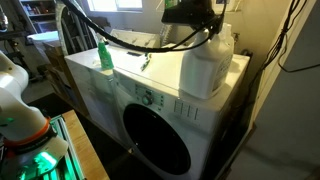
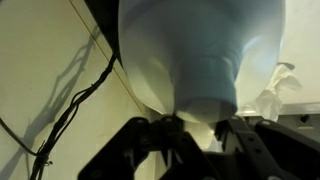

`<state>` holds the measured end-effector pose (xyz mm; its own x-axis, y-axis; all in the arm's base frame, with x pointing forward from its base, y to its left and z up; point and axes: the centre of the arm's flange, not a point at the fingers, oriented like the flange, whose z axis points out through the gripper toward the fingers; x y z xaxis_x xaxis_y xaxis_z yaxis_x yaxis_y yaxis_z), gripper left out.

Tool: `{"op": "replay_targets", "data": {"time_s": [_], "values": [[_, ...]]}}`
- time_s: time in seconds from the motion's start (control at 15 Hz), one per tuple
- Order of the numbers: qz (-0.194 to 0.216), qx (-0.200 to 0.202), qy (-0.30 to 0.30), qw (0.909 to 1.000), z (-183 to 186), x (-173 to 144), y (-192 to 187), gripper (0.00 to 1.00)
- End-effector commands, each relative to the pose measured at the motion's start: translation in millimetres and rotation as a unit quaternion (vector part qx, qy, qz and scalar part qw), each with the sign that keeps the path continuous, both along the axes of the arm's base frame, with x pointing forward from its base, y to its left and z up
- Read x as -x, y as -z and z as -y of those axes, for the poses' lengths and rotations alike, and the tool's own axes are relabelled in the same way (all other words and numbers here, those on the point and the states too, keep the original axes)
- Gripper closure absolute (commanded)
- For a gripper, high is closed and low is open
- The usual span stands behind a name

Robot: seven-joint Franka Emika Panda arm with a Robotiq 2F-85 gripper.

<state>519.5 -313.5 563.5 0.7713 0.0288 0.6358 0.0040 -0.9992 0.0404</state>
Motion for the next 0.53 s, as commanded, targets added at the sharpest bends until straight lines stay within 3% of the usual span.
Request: {"op": "replay_targets", "data": {"time_s": [0.0, 0.47], "values": [[0.053, 0.021, 0.063, 0.9964, -2.9, -26.1, -22.2, 0.93], [0.061, 0.062, 0.031, 0.9957, -23.7, -59.0, -11.8, 0.93]]}}
